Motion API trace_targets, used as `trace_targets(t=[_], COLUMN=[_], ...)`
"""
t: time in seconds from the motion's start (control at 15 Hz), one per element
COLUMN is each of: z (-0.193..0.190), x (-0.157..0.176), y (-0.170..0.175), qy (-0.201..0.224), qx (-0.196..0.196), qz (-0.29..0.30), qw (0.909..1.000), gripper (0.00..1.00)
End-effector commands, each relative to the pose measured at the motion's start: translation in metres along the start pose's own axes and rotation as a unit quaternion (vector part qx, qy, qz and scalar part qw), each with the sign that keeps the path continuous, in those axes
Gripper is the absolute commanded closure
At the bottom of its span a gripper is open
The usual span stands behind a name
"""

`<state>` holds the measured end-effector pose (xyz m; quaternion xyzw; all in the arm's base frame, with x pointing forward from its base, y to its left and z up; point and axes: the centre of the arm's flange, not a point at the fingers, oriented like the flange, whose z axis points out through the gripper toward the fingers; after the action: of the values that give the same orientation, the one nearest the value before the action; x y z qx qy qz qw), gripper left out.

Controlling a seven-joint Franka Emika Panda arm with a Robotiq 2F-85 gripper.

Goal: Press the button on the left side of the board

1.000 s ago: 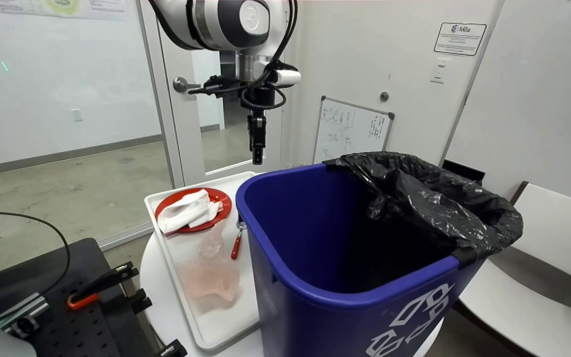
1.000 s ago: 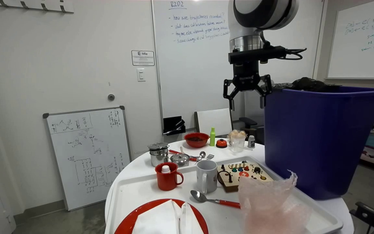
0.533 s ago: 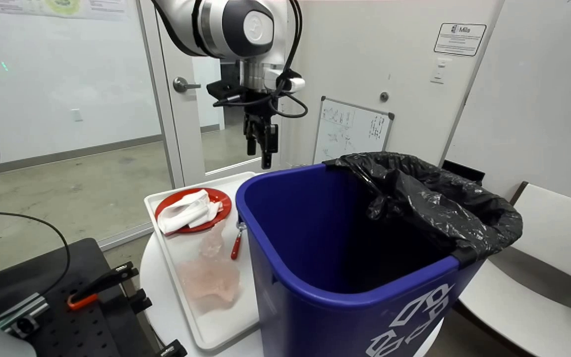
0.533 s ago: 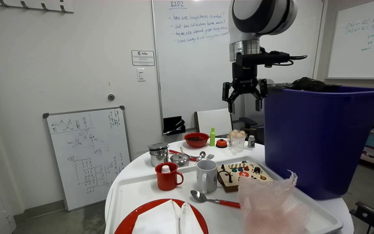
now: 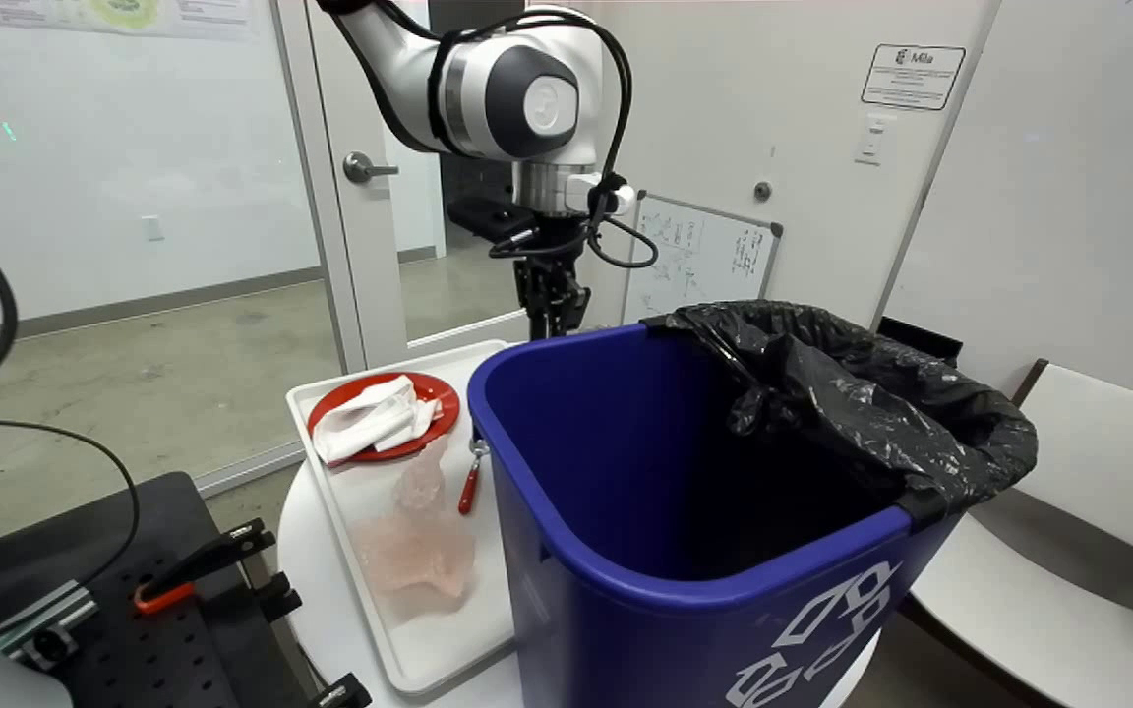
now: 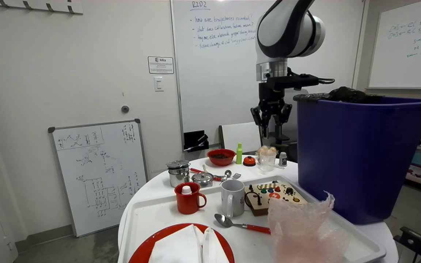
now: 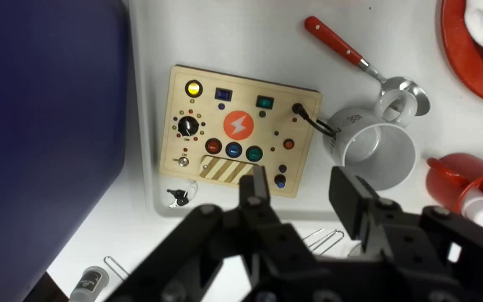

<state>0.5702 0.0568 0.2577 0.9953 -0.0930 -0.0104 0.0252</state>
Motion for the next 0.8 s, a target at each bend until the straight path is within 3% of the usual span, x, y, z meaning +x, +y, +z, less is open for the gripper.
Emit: trace_targets(t=[0.0, 0.07, 0.27, 0.4, 0.47, 0.73], z=[0.013, 0.018, 0.034, 0.046, 0.036, 0.050], x=[0.037, 0.047, 0.063, 0.065, 0.047, 0.053], y=[-0.014, -0.019, -0.028, -0.028, -0.021, -0.022], qy=[0.020, 0.021, 0.017, -0.003, 0.008, 0.000], qx=[-0.010, -0.014, -0.023, -0.024, -0.015, -0.019], qz=[-0.012, -0.008, 0.003, 0.014, 0.002, 0.007], qw=[0.9997, 0.9996, 0.9996, 0.9996, 0.9999, 0.9998], gripper=[0.87, 0.95, 0.99, 0.95, 0.97, 0.94])
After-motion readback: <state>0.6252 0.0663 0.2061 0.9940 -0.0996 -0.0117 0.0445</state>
